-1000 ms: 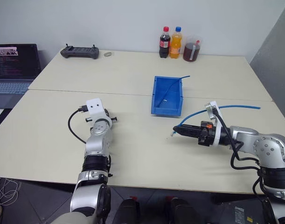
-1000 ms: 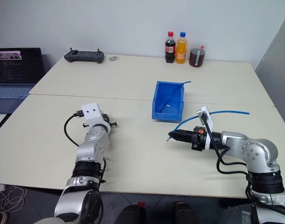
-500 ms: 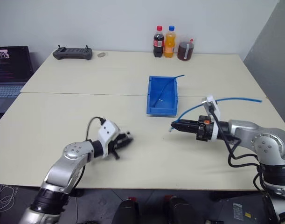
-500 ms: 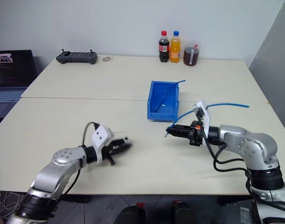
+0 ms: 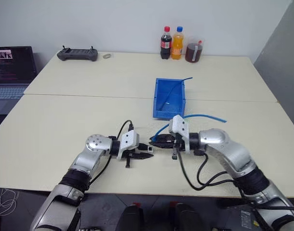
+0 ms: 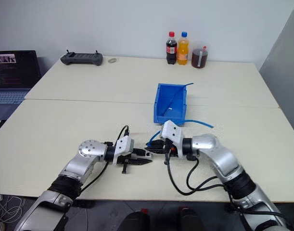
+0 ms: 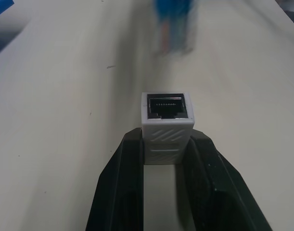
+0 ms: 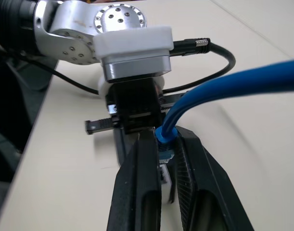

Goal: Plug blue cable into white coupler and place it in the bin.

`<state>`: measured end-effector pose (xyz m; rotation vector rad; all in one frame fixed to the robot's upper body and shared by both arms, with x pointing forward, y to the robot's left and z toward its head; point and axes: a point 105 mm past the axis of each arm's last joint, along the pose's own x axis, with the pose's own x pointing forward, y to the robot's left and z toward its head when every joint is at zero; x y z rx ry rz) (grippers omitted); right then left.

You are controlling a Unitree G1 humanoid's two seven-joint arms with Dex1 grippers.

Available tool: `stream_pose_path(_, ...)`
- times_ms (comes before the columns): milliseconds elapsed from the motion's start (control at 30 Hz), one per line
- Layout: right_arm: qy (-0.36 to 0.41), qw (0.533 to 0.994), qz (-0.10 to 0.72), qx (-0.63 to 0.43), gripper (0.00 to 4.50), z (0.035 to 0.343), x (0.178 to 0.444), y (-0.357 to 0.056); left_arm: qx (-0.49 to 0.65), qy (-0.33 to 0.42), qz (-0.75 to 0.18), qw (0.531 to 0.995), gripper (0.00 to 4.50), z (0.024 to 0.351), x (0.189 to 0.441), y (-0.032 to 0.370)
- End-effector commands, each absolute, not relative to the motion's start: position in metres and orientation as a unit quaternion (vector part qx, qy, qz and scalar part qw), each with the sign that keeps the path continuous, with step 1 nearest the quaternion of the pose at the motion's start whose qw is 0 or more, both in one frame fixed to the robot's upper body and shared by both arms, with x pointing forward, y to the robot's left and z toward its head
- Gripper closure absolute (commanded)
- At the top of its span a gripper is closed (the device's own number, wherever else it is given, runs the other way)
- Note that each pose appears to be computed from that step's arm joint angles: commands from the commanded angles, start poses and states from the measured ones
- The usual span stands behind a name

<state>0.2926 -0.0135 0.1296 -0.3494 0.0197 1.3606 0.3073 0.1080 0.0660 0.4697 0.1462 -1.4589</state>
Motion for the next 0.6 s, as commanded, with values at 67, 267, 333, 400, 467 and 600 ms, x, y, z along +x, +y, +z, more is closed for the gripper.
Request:
stream_pose_path(67, -0.019, 0.761, 0.625, -0.171, 4.34, 0.129, 0.296, -0.013, 0.207, 0.081, -0.676, 0.703, 3.7, 0.055, 0.295, 0.107)
stream_pose_path(267, -0.016, 0.748, 0.64, -0.175, 4.34, 0.125, 0.291, -0.012, 0.197, 0.083, -0.677, 0.704, 3.7, 0.055, 0.289, 0.106)
stream_pose_path(333, -0.012, 0.741, 0.648, -0.173, 4.34, 0.125, 0.288, -0.012, 0.196, 0.086, -0.675, 0.706, 3.7, 0.055, 0.288, 0.108)
stream_pose_path(400, -0.007, 0.735, 0.656, -0.17, 4.34, 0.125, 0.285, -0.012, 0.195, 0.089, -0.673, 0.707, 3.7, 0.055, 0.288, 0.11)
stream_pose_path(467, -0.004, 0.732, 0.66, -0.167, 4.34, 0.125, 0.283, -0.012, 0.195, 0.09, -0.672, 0.708, 3.7, 0.055, 0.287, 0.111)
stream_pose_path(600, -0.004, 0.731, 0.665, -0.154, 4.34, 0.134, 0.28, -0.013, 0.195, 0.094, -0.67, 0.711, 3.7, 0.054, 0.287, 0.113)
